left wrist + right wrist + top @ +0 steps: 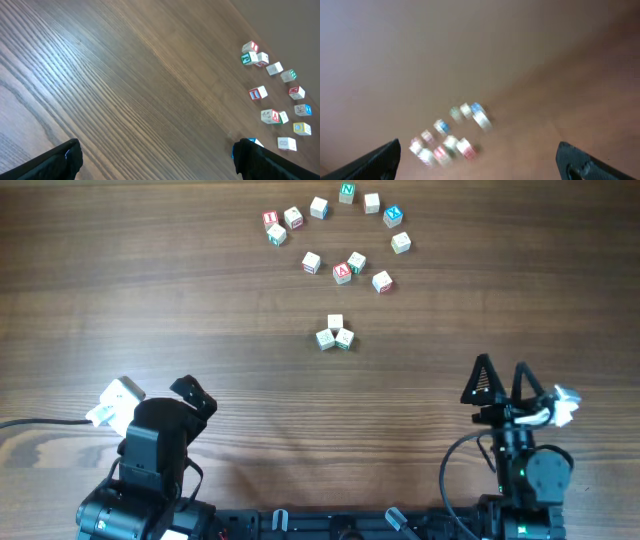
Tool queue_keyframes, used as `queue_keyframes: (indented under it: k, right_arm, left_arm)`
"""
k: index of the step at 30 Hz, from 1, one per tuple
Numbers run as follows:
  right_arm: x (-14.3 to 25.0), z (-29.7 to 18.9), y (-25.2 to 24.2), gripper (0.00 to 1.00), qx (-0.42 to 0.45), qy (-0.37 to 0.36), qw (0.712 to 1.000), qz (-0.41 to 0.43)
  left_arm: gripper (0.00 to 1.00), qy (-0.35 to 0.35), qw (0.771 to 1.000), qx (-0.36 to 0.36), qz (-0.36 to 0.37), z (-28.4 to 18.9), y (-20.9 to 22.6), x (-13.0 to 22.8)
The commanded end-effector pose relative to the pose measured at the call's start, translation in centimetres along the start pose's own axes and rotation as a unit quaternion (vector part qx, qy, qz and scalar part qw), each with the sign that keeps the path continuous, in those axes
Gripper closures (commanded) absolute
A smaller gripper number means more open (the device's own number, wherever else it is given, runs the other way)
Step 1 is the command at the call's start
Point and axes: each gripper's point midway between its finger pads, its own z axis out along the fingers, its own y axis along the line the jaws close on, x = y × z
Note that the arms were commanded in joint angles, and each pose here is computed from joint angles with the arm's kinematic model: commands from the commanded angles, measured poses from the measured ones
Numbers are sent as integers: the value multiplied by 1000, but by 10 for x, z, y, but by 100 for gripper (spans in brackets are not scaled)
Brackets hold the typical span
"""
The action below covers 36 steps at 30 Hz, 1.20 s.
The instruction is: Form a circle
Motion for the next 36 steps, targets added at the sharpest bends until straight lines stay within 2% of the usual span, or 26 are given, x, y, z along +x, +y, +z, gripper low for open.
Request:
queue_keyframes:
  k: [1,17,20,21,23,26,28,30,33,36]
  right_arm:
    - [0,0,3,0,-7,-1,999,-43]
    - [0,0,2,0,-6,0,999,-36]
    - [0,0,2,0,-6,0,999,-36]
    - [0,0,2,0,-6,0,999,-36]
    - [0,0,2,0,-6,0,999,-36]
    - [0,0,2,0,-6,0,999,-36]
    - [0,0,2,0,-6,0,999,-36]
    - [0,0,2,0,-6,0,999,-36]
    - [0,0,2,0,-6,0,999,-36]
    - [0,0,2,0,-6,0,999,-36]
  left_arm:
    - [0,-10,1000,-6,0,0,2,-4]
    - [0,-8,1000,-6,3,-1,4,-2]
    - [0,-17,999,-38,8,0,22,-1]
    - [0,-27,999,-31,0,3,23,-2]
    - [0,-53,997,25,42,12,12,-1]
    - [0,-120,971,170,117,21,-20,5]
    - [0,-150,958,208,130,27,-24,8]
    - [0,-164,951,228,129,37,-23,15]
    - [0,-156,953,223,132,52,-16,28]
    - [0,-167,944,216,183,55,-16,30]
